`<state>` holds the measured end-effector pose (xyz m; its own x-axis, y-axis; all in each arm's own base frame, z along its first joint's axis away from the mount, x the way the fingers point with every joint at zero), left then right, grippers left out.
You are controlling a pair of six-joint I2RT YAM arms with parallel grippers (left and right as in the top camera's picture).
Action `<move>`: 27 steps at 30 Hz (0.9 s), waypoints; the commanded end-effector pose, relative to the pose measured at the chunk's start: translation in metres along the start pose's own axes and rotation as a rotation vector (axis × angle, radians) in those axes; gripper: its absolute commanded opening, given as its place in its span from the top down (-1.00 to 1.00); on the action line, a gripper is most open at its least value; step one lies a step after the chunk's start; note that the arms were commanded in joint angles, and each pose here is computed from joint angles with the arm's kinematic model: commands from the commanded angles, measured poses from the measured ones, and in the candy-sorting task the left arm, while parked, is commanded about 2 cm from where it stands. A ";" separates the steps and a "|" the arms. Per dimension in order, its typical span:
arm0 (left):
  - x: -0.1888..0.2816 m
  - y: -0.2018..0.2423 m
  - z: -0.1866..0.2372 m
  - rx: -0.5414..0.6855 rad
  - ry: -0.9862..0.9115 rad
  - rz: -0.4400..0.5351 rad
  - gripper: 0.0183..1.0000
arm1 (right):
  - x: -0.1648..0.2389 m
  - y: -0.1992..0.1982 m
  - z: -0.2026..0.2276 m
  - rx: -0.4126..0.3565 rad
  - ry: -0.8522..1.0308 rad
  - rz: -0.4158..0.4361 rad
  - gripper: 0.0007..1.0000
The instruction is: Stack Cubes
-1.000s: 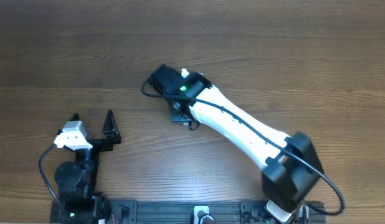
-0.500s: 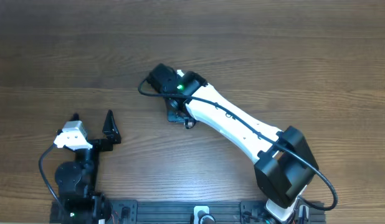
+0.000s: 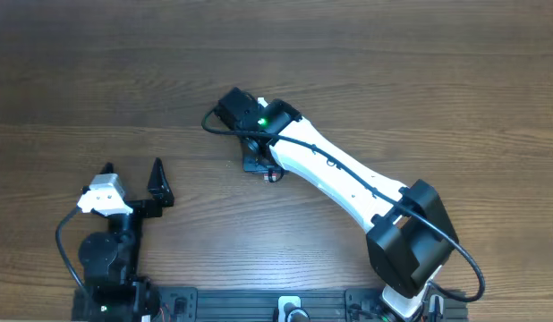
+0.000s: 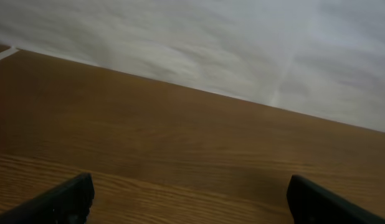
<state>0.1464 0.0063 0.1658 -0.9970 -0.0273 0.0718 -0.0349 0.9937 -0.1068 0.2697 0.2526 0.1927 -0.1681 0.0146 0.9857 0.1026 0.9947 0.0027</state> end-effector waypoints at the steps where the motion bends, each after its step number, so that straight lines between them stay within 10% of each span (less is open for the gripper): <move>1: 0.000 0.000 0.002 -0.014 0.004 0.007 -1.00 | -0.011 0.005 -0.005 0.003 0.011 0.001 0.96; 11: 0.000 0.000 0.002 -0.014 0.004 0.008 -1.00 | -0.014 0.006 -0.005 0.003 0.015 -0.001 0.90; 27: 0.000 0.000 0.002 -0.014 0.004 0.007 -1.00 | -0.014 0.006 -0.006 0.000 0.014 0.000 -0.15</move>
<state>0.1464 0.0063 0.1658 -0.9970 -0.0273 0.0718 -0.0349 0.9937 -0.1068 0.2728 0.2575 0.1807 -0.1464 0.0110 0.9892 0.0922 0.9957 0.0025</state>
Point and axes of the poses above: each gripper's point midway between its finger pads, its own x axis back along the fingers, its own y axis along the line the jaws close on, z = x × y, the point moved 10 cm from there along x, back along the fingers, and after that the axes turned 7 degrees about -x, right-handed, at the moved point
